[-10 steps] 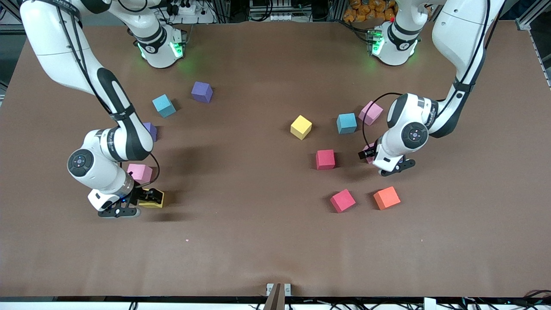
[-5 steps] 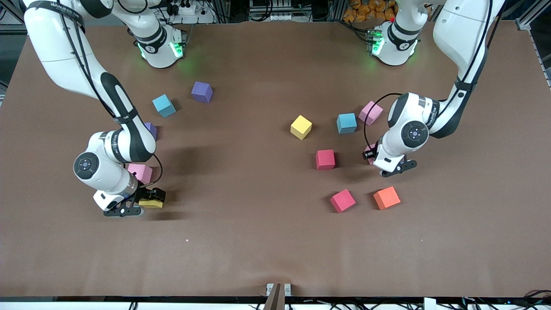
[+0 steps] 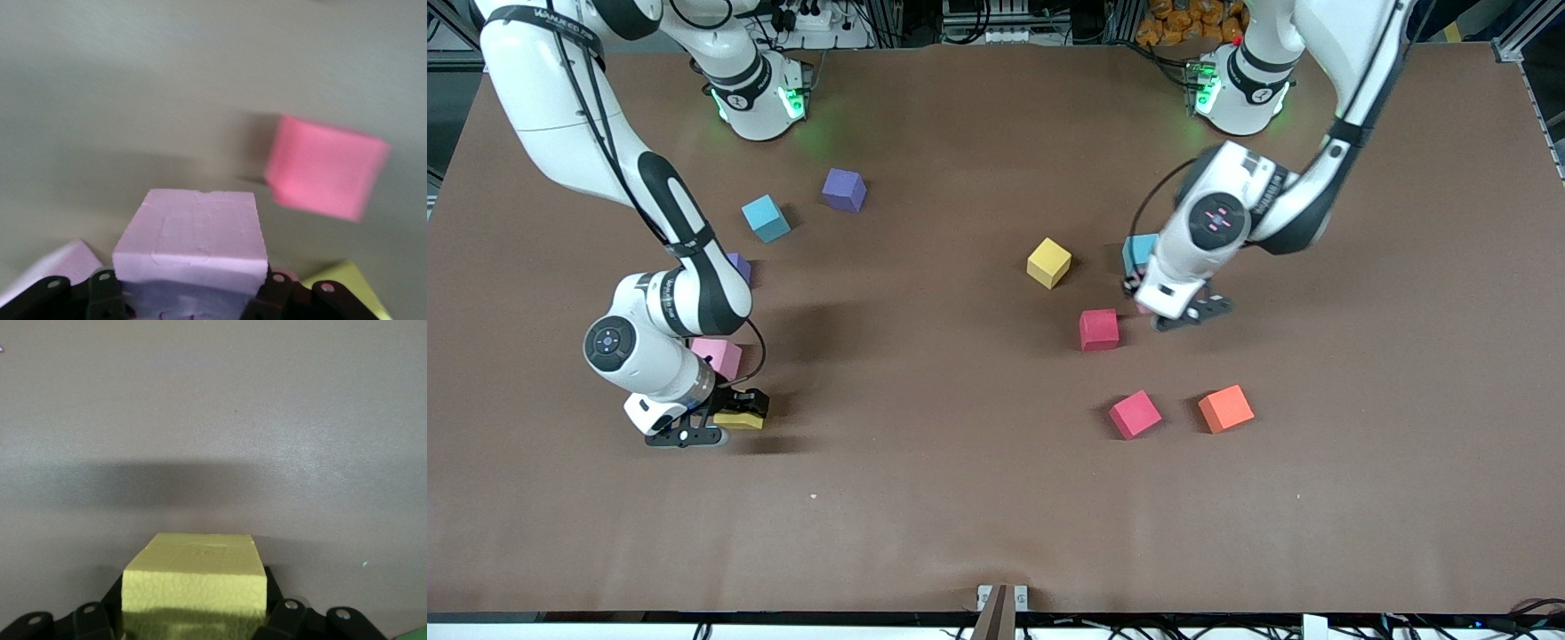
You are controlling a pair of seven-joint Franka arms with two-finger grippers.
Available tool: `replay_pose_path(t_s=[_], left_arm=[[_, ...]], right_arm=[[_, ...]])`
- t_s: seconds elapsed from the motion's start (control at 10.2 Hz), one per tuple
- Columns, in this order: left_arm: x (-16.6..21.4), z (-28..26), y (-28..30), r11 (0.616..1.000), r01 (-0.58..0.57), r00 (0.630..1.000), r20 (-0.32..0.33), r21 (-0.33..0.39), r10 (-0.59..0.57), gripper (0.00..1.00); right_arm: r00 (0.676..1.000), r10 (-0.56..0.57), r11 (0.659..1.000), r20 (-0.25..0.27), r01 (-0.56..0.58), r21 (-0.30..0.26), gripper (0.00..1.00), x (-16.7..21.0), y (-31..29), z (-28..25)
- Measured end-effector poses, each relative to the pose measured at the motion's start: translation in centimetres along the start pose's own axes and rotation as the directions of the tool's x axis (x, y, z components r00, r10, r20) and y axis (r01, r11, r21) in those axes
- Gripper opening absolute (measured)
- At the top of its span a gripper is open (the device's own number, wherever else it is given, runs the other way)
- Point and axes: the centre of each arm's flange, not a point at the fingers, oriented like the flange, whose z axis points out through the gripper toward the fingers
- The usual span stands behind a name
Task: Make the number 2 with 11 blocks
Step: 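Lift the pink cube with the left gripper toward the table middle, then lower the pink cube at the table middle and open the left gripper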
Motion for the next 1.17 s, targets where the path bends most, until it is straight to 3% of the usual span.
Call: replay_pose_path(t_s=[0.1, 0.29, 0.68, 0.98, 1.17], left_arm=[[-2.2, -0.9, 2.8, 1.0, -0.003, 1.0, -0.006, -0.022, 0.003, 0.63], [-7.1, -2.1, 8.6, 0.998, -0.014, 1.0, -0.011, -0.06, 0.014, 0.63], [-17.4, 1.1, 18.3, 0.995, -0.075, 0.995, 0.054, -0.073, 0.079, 0.63], [-22.1, 5.4, 22.6, 0.993, -0.113, 0.991, 0.07, -0.043, 0.116, 0.63], [-25.2, 9.1, 24.3, 0.989, -0.15, 0.986, 0.066, -0.002, 0.15, 0.63]], right_arm=[[1.0, 0.004, 1.0, -0.002, -0.004, 0.001, 0.7, 0.1, -0.2, -0.1], [1.0, 0.001, 1.0, -0.006, -0.001, 0.002, 0.64, 0.4, -0.7, -0.5], [1.0, -0.008, 1.0, 0.009, 0.008, 0.001, 0.63, 1.6, -1.2, -4.2], [0.999, -0.019, 1.0, 0.026, 0.02, -0.004, 0.63, 2.3, -1.2, -9.1], [0.997, -0.037, 0.999, 0.067, 0.037, -0.008, 0.63, 1.9, -0.4, -11.6]])
